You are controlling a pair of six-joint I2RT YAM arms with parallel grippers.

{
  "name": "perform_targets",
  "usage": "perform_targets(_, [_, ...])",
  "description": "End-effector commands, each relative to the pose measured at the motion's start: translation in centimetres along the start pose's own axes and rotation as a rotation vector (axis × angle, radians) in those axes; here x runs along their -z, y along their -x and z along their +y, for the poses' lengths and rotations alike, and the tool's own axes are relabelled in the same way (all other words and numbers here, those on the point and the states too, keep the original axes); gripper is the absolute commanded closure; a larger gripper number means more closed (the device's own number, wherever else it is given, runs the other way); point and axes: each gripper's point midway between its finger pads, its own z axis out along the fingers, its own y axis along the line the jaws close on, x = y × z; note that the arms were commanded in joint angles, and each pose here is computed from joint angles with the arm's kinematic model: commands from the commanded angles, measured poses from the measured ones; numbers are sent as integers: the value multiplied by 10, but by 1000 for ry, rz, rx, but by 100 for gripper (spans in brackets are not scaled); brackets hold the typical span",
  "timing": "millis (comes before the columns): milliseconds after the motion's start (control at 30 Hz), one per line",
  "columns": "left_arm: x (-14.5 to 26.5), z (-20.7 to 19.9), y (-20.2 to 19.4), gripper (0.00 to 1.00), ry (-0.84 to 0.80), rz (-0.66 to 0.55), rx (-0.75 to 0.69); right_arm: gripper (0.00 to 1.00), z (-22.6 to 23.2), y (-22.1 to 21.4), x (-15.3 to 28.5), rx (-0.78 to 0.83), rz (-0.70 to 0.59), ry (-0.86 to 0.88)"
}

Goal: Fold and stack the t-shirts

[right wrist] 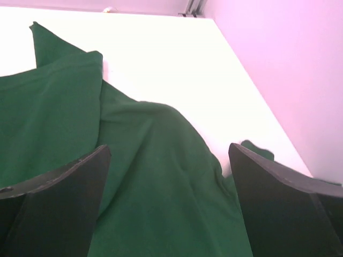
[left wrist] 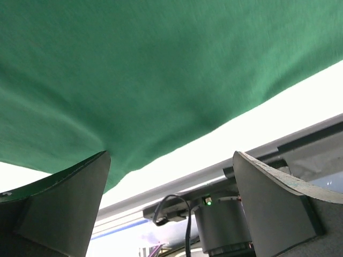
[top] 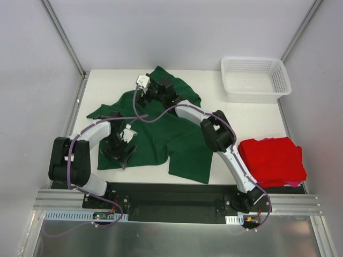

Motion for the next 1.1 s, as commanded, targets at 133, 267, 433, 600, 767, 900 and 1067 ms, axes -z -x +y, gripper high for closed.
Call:
perform_targets(133, [10, -16, -29, 1, -23, 26, -32, 4, 4, 31, 4, 97, -27, 14])
perform_targets(267, [44, -4, 12, 1, 38, -102, -43, 4, -11, 41, 25, 112, 6, -31])
perform_targets(433, [64, 21, 48, 1, 136, -178, -103, 4, -30, 13, 72, 102, 245, -110])
perform_targets(600, [49, 35, 75, 1, 139, -204, -134, 4, -24, -12, 157, 72, 547, -15])
perform_targets(767, [13, 47, 101, 1, 101, -200, -146, 4, 13, -25, 238, -4, 769, 204])
perform_targets(900, [-3, 51, 109, 1, 66, -173, -128, 4, 50, -35, 305, -97, 950, 377])
perform_targets(1067, [-5, 45, 103, 1, 46, -170, -101, 4, 68, -36, 330, -192, 1014, 440])
